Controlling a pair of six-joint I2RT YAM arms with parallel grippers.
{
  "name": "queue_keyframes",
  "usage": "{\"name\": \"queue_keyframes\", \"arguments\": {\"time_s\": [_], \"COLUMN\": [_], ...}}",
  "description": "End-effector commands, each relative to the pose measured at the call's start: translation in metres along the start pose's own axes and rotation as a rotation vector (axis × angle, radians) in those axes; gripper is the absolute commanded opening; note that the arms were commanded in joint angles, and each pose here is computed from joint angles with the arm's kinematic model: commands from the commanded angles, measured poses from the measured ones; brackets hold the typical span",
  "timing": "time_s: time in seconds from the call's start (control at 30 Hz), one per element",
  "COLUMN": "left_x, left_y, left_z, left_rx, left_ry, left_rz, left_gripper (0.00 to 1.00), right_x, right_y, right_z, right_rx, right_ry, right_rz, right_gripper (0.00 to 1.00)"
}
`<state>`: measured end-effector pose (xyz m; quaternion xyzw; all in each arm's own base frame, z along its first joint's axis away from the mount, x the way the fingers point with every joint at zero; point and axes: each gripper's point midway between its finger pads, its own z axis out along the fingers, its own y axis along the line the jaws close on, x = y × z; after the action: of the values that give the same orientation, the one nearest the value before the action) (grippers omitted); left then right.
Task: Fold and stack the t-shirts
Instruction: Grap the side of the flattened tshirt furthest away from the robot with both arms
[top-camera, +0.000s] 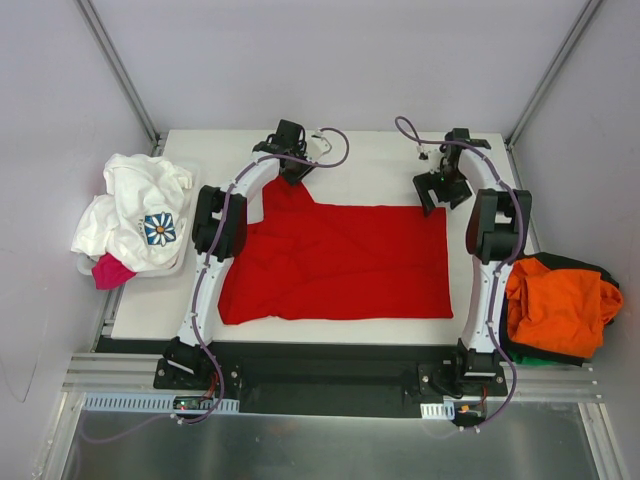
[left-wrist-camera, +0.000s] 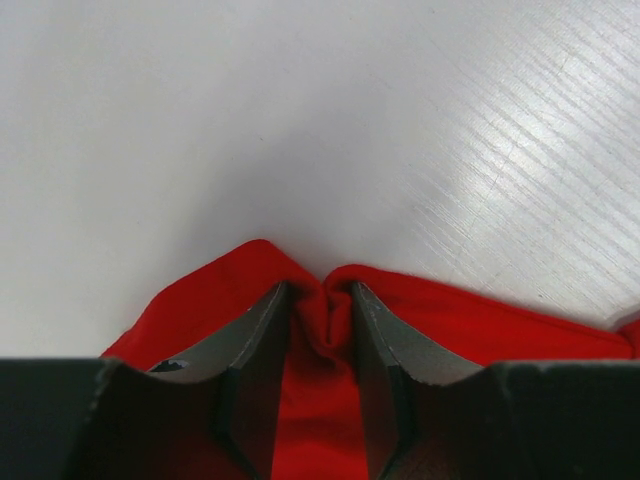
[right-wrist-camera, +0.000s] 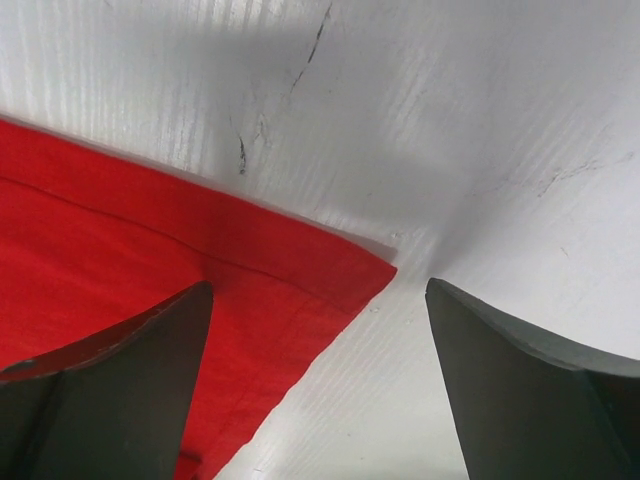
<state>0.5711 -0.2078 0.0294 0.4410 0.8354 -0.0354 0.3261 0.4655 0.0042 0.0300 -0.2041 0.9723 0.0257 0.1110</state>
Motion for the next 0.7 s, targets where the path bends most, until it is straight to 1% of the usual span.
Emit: {"name": "queue_keyframes", "arguments": {"time_s": [0.0, 0.07, 0.17, 0.27, 0.3, 0.47, 0.5, 0.57, 0.6, 0.67], "left_x": [0.01, 0.011, 0.011, 0.011, 0.011, 0.011, 0.011, 0.013, 0.013, 0.014], "left_y": [-0.01, -0.01, -0.01, -0.011, -0.011, -0.011, -0.011, -0.012, -0.012, -0.013], "left_z": [-0.008, -0.009, -0.009, -0.01, -0.01, -0.012, -0.012, -0.012, -0.012, -0.013], "left_rx": [0.026, 0.027, 0.026, 0.027, 0.027, 0.029, 0.027, 0.031, 0.029, 0.031], "left_ry": [0.046, 0.047, 0.05, 0.05, 0.05, 0.048, 0.049, 0.054, 0.055, 0.058], "left_rz": [0.018, 0.018, 0.021, 0.026, 0.026, 0.028, 0.028, 0.03, 0.032, 0.033], "left_gripper": [0.31, 0.3, 0.29, 0.28, 0.28, 0.27, 0.27, 0.26, 0.25, 0.24], "right_x": [-0.007, -0.005, -0.006, -0.007, -0.006, -0.003, -0.002, 0.001, 0.001, 0.004], "right_y": [0.0, -0.001, 0.0, 0.002, 0.002, 0.006, 0.006, 0.005, 0.006, 0.005], "right_z": [-0.01, -0.006, -0.004, -0.003, -0.003, -0.002, -0.004, -0.002, -0.004, -0.005], "right_rx": [-0.018, -0.024, -0.037, -0.052, -0.053, -0.067, -0.066, -0.061, -0.059, -0.059], "right_ry": [-0.006, 0.008, 0.014, 0.02, 0.023, 0.03, 0.032, 0.044, 0.042, 0.047], "right_rz": [-0.025, -0.028, -0.029, -0.032, -0.032, -0.038, -0.038, -0.043, -0.047, -0.048], "right_gripper": [0.91, 0.9, 0.85, 0.72, 0.65, 0.51, 0.45, 0.4, 0.33, 0.25]}}
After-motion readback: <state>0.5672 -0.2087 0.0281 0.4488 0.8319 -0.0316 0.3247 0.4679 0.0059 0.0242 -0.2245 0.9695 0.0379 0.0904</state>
